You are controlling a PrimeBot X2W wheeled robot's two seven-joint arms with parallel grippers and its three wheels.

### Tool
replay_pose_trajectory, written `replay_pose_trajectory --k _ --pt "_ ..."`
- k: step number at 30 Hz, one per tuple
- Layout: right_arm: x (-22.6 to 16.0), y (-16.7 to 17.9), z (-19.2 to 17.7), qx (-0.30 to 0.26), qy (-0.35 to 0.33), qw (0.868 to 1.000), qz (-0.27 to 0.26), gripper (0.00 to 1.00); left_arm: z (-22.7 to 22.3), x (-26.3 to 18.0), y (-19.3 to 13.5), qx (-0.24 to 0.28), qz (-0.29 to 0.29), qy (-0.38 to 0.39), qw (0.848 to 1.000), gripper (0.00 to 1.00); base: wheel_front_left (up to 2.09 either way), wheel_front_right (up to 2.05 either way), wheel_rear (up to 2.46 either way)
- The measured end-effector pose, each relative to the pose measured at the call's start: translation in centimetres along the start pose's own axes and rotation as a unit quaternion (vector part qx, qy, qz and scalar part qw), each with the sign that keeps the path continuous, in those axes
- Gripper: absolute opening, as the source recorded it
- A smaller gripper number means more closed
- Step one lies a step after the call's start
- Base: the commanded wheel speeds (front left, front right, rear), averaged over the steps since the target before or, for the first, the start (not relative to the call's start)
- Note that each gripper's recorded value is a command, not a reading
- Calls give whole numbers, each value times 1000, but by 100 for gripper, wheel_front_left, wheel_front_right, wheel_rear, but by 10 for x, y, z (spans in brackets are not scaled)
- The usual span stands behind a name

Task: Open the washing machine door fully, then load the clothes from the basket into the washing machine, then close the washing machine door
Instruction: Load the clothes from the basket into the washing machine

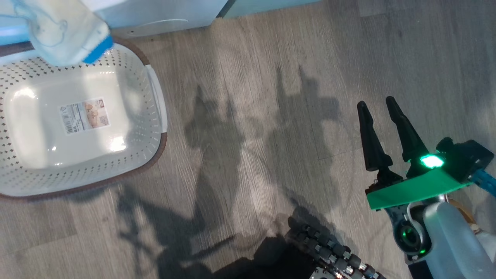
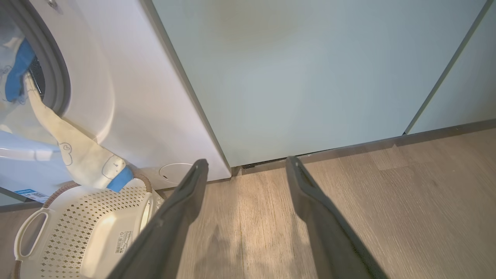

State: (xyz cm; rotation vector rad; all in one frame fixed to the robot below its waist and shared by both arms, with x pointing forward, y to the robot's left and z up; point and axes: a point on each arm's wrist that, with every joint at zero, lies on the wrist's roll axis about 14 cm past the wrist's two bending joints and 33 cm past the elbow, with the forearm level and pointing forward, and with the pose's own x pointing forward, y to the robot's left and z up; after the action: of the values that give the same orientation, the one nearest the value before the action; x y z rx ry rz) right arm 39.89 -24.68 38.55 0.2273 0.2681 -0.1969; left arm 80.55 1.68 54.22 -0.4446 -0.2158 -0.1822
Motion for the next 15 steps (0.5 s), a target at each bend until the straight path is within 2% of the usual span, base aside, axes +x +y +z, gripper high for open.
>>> replay_pose_trajectory --k 9,13,15 --pt "0 0 -5 2 8 1000 -1 100 25 -1 -9 -13 -19 -63 998 0 0 0 0" --pt "0 2 -6 2 10 1000 2 100 8 -4 -7 7 -18 -40 999 0 0 0 0" --pt "0 3 -6 3 9 1000 3 100 -17 -8 -4 24 -16 1 1000 0 0 0 0"
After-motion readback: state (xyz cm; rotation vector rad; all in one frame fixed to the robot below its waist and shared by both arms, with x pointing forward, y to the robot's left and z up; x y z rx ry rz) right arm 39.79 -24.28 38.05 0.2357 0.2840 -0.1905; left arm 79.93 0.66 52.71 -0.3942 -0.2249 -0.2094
